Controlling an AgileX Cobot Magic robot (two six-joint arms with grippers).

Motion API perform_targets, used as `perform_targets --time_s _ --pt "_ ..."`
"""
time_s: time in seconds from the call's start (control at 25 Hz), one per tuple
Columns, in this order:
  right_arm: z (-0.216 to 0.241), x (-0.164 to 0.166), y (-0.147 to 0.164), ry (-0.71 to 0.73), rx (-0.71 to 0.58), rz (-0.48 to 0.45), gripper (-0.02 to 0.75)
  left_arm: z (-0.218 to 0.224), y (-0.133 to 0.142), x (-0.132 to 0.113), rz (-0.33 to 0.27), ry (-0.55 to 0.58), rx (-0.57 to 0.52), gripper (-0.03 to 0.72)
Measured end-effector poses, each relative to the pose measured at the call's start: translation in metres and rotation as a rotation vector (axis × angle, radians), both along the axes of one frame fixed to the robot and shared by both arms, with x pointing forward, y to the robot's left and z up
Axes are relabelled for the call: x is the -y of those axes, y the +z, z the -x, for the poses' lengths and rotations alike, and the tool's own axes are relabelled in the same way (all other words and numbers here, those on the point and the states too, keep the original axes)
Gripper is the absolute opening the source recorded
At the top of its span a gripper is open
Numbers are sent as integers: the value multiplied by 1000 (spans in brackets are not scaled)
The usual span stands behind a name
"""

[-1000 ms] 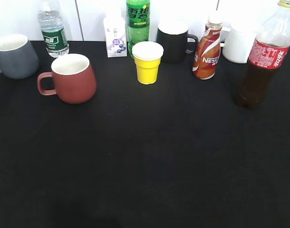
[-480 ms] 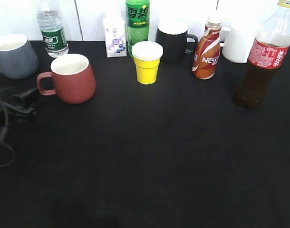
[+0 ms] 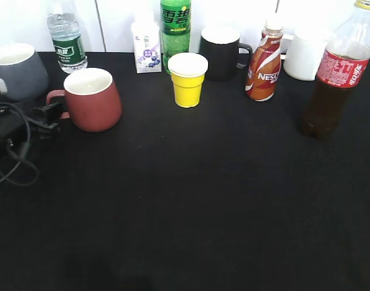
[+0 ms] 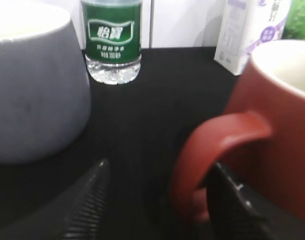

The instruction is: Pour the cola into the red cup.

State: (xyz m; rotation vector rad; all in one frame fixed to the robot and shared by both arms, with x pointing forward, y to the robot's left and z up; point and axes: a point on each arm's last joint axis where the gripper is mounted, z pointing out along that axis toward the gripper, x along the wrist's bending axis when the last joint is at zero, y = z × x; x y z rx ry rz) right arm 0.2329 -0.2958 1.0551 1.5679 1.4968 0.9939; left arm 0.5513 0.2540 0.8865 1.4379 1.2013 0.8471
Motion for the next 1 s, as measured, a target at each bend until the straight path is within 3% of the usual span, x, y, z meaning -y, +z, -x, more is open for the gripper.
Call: perform_targets --time_s 0.12,0.2,0.36,0.48,0.68,0.8,0.88,1.0 --pt "0 0 0 0 0 0 585 -15 2 4 -5 -32 37 461" --pt "0 0 0 0 0 0 585 -32 -5 9 -25 -77 36 415" --pt "0 0 0 0 0 0 585 -59 -6 19 -39 -158 95 101" --pt "0 0 0 0 0 0 585 -56 1 28 -23 -263 138 95" --pt "0 0 0 0 0 0 585 -35 88 40 38 -434 293 94" --pt "0 0 0 0 0 0 585 -5 110 41 2 -494 263 93" --pt "0 0 0 0 0 0 585 11 116 41 37 -506 243 93" --pt "0 0 0 0 0 0 585 30 117 59 39 -571 222 93"
